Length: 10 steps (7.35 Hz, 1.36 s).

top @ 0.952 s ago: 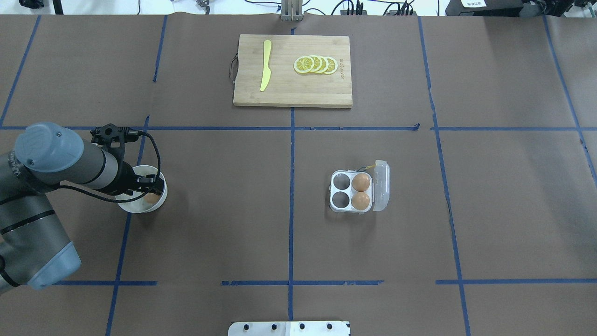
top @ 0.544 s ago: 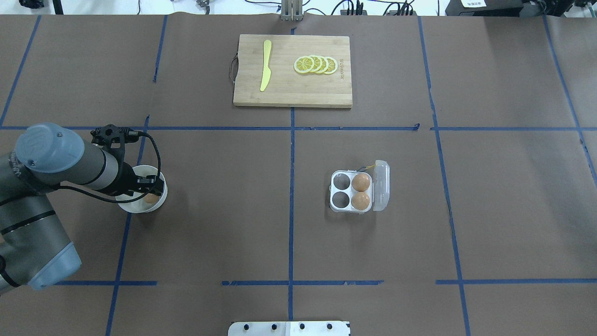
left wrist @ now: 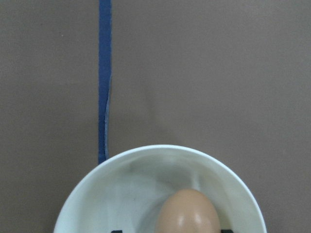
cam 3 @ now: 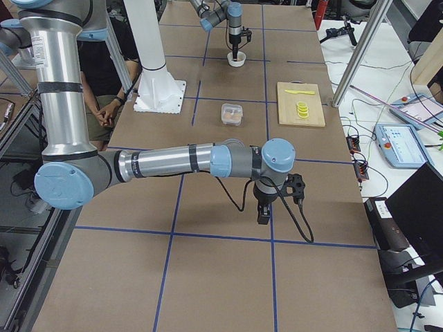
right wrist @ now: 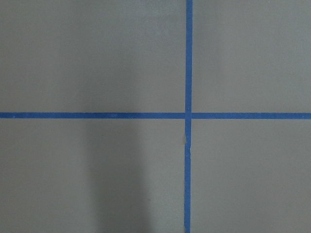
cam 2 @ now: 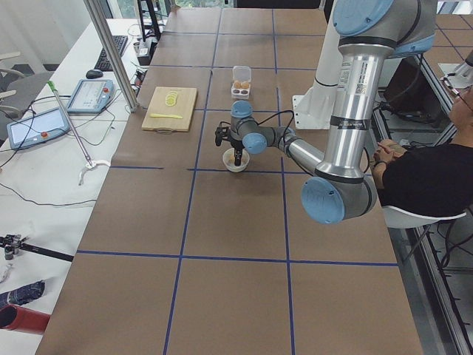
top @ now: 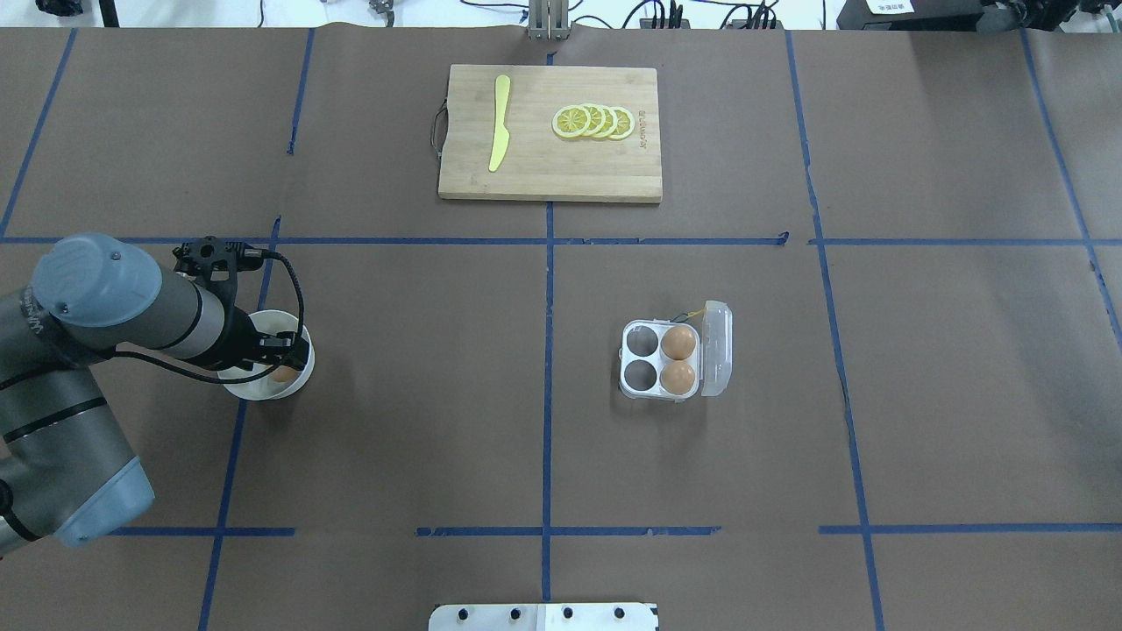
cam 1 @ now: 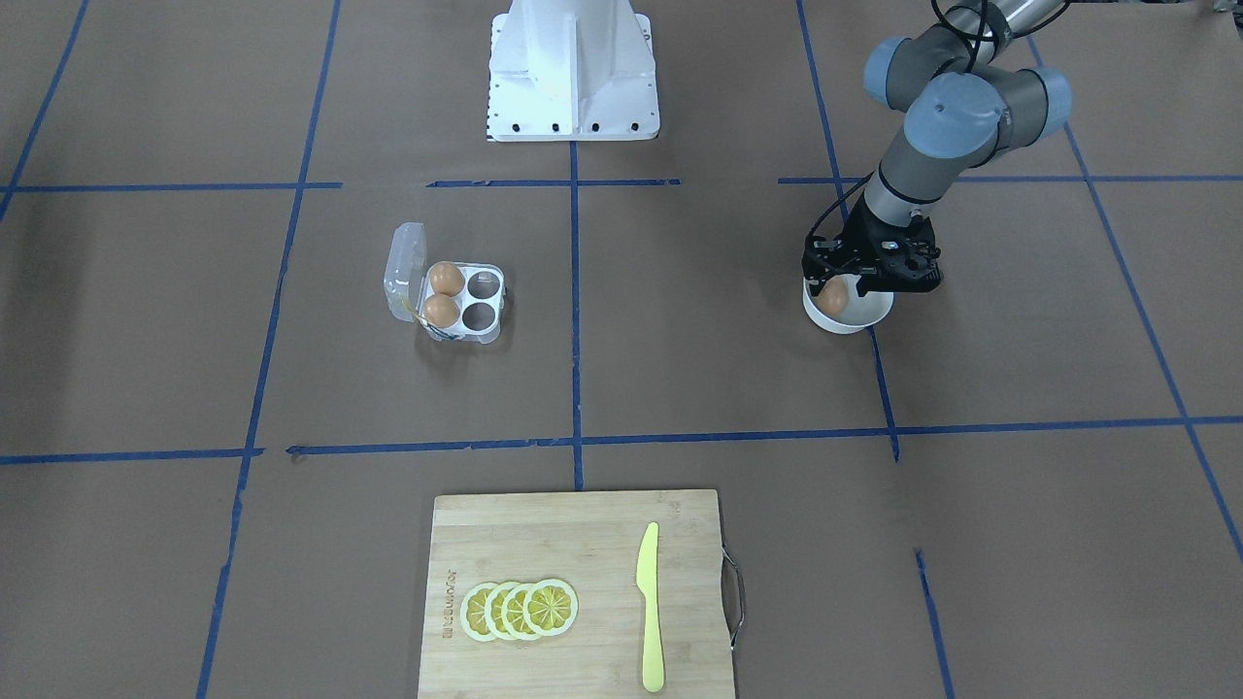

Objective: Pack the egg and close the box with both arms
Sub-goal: 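Lower the left gripper into the bowl and close it on the egg, then lift the egg with the left gripper and carry it to the carton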

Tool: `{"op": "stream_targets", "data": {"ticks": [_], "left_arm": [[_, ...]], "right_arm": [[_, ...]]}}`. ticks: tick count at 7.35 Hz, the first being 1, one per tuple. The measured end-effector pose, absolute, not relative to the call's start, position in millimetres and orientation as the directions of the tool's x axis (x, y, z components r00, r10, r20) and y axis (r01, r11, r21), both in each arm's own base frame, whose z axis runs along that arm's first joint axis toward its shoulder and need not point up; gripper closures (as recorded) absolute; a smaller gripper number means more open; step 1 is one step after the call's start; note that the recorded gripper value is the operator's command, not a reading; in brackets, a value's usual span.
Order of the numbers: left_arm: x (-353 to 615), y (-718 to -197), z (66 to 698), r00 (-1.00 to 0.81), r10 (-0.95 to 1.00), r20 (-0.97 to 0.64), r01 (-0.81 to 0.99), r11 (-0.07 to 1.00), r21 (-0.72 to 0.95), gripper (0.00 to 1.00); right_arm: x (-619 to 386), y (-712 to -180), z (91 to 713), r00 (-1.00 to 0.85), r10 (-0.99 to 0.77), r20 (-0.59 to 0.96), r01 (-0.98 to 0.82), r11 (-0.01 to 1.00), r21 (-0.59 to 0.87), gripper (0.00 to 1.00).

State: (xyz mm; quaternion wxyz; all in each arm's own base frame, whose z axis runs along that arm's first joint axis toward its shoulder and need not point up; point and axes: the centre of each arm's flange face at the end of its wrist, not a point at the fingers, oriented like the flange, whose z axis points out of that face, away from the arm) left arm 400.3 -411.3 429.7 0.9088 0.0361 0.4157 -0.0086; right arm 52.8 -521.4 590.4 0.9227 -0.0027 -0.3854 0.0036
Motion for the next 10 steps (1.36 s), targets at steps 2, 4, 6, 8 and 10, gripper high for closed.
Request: {"op": "stream_targets", "data": {"ticks": [2,4,6,8,10], "left_arm": [[401,-411,432,0.657,0.012,-0.753,0.045,0.997,0.056,0.48],[402,-412,436,0.662,0.008,-0.749,0.046,0.998,0.051,0.65],[399,-412,434,0.659,0.007,-0.752,0.05,0.997,0.053,0.86],[392,-412,427,0.65,0.009,-0.76,0.057,0.997,0.06,1.0],[357,-408,397,0.628,0.006,-0.778,0.09,0.993,0.08,1.0]], "right_arm": [[53,-521,590,0.703,0.009,0.711,-0.005,1.0,-0.008,0.0],[53,-521,590,0.703,0.008,0.711,-0.004,1.0,-0.008,0.0],[53,-522,590,0.703,0.005,0.711,-0.003,1.0,-0.004,0.0],[53,-522,588,0.703,0.002,0.711,-0.003,1.0,0.0,0.0],[53,-522,585,0.702,-0.001,0.712,-0.004,1.0,0.005,0.0]]}}
